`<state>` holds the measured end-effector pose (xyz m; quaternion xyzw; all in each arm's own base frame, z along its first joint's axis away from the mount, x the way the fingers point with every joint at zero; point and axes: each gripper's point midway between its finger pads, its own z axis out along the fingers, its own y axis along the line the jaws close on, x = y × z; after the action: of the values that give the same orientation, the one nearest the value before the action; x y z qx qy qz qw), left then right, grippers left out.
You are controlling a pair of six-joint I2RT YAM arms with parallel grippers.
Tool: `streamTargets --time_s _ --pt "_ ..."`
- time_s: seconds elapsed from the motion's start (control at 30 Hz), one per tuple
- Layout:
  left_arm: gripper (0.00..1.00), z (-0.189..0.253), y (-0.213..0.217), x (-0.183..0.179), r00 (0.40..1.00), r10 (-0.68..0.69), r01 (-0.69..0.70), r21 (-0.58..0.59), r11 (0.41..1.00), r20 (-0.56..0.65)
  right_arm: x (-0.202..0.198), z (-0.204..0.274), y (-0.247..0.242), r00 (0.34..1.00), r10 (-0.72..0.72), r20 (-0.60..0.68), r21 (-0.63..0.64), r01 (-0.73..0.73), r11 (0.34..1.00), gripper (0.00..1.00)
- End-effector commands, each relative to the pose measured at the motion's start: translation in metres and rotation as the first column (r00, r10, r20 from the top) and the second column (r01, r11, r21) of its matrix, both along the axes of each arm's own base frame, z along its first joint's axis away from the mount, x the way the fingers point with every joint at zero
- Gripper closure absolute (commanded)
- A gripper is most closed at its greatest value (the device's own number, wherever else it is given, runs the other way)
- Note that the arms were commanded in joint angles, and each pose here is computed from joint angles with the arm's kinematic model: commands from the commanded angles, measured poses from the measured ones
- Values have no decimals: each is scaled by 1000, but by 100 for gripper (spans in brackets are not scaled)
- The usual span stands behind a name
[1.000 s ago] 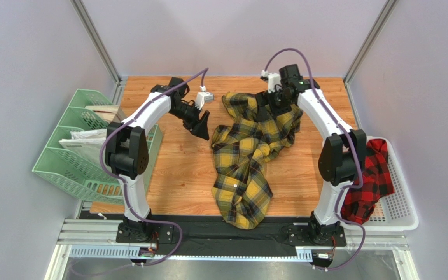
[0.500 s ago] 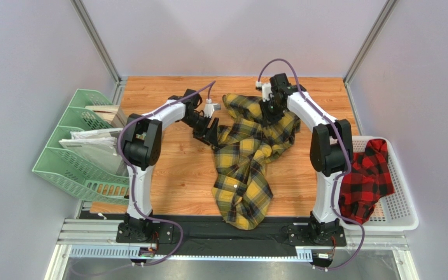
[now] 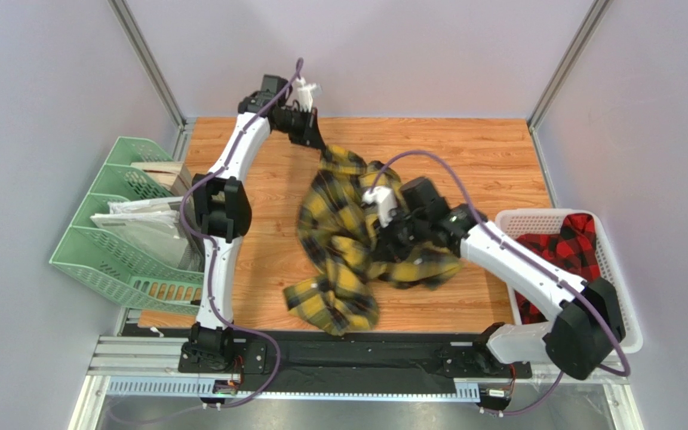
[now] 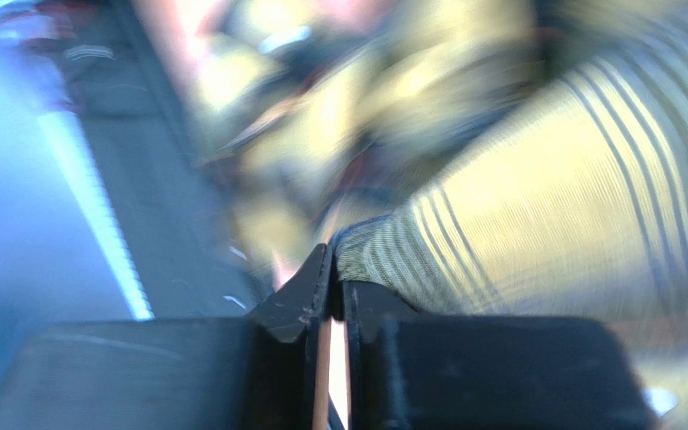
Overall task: Fold and stack the long sleeve shirts
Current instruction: Flatten the shirt out
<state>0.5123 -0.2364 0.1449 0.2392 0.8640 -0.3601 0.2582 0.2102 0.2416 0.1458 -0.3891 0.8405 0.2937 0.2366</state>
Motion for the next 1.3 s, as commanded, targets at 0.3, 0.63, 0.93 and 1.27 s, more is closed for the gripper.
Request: streamTargets --time_s 0.3,0.63,0.93,1.27 --pt "37 43 13 -38 996 -68 67 20 998 62 115 71 -22 936 -251 246 111 230 967 12" --pt "14 38 3 -165 950 -311 310 -19 950 -32 233 -11 -13 907 -418 -41 59 420 906 17" --pt "71 16 -32 -253 749 -641 637 -87 766 -169 278 -39 14 902 -412 -126 112 426 898 13" --pt "100 32 58 -352 541 -835 841 56 538 -104 288 -83 29 911 -389 -133 70 400 914 9"
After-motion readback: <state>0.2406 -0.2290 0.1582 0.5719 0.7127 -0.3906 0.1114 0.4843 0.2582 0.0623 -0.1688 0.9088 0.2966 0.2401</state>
